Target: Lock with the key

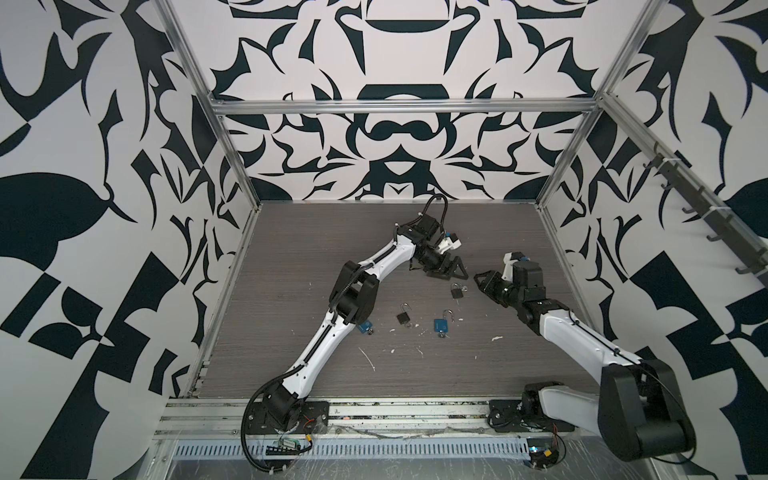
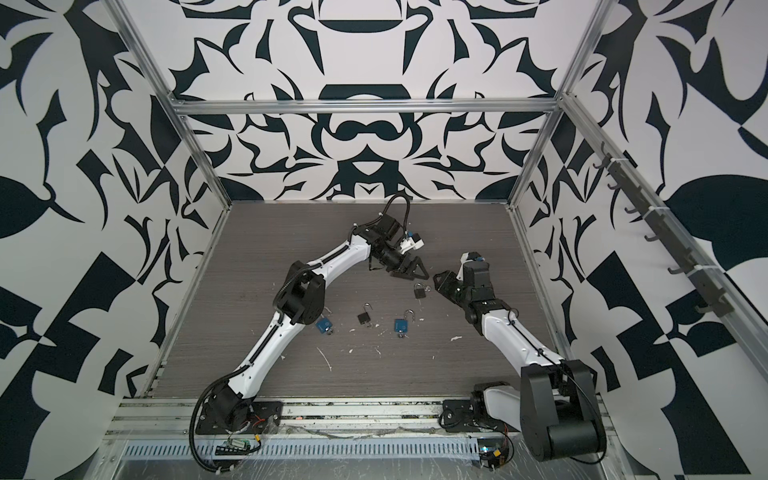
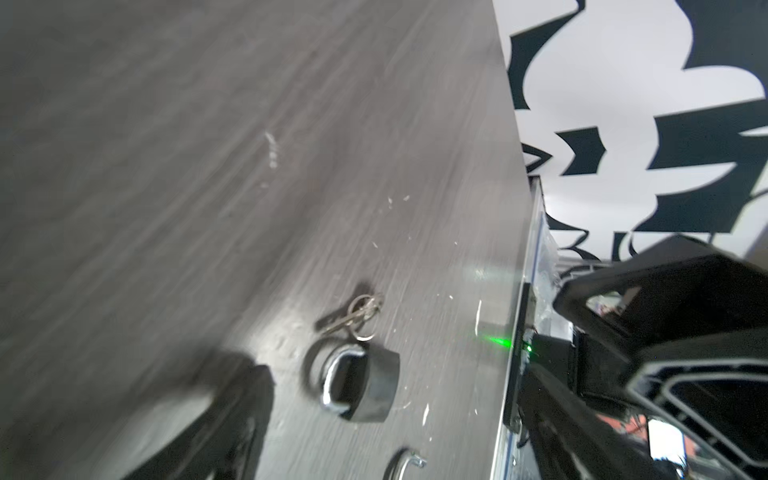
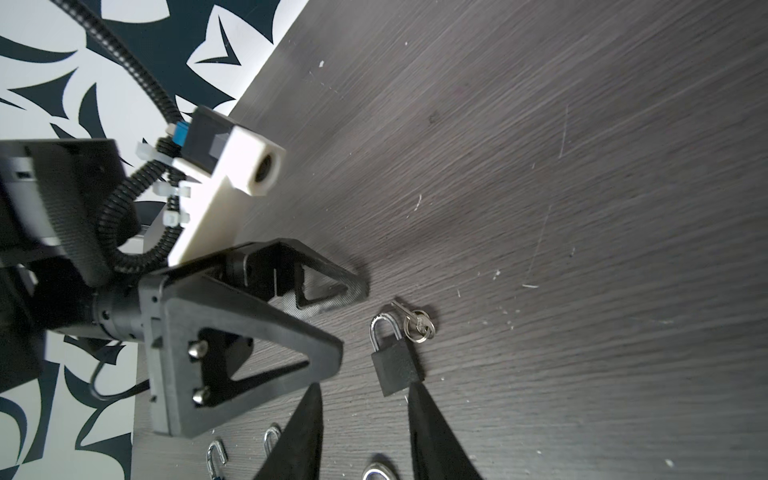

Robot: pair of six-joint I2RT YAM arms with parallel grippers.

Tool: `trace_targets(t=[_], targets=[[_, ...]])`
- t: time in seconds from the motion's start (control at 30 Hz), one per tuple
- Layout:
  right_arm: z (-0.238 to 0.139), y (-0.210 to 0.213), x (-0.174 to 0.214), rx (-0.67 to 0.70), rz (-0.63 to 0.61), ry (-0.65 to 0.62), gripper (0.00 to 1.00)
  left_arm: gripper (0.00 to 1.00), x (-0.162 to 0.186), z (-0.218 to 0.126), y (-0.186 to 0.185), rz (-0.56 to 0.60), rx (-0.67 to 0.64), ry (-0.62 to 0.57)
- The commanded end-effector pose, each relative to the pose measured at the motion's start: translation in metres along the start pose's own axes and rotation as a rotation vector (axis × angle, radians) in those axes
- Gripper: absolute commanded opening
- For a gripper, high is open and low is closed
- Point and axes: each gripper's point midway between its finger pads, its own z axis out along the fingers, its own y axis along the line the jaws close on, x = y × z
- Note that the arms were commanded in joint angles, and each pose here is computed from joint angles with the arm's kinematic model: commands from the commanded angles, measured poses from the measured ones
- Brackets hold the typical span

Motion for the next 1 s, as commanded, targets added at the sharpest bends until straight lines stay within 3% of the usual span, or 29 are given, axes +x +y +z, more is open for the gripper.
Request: trace_targets(t=[0.0,0.17,0.33,0.5,0.67,0.97], targets=[[-0.013,0.014,-0.019,-0.004,-0.035,-0.052,0.37,0.99,-0.033,-0.051,0.001,0.044,-0.178,-0.132],[-0.022,0.037,-0.022,-0.041,-0.080,0.003,0.37,0.99,-0.064,-0.119,-0.046,0.186,-0.299,-0.323],[-0.037,0.067,-0.017,-0.023,-0.212,0.030,0.34,0.99,-0.065,-0.179,-0.108,0.284,-0.294,-0.546],[-0.044,0.100,0.015,0.015,-0.344,0.164,0.37,0.99,-0.028,-0.222,-0.140,0.203,-0.255,-0.703],[-0.047,0.114,0.044,0.084,-0.401,0.216,0.40,0.99,0.026,-0.231,-0.131,0.026,-0.305,-0.626],[-0.045,0.088,0.092,0.219,-0.413,0.294,0.42,0.99,0.135,-0.216,-0.099,-0.049,-0.355,-0.506]])
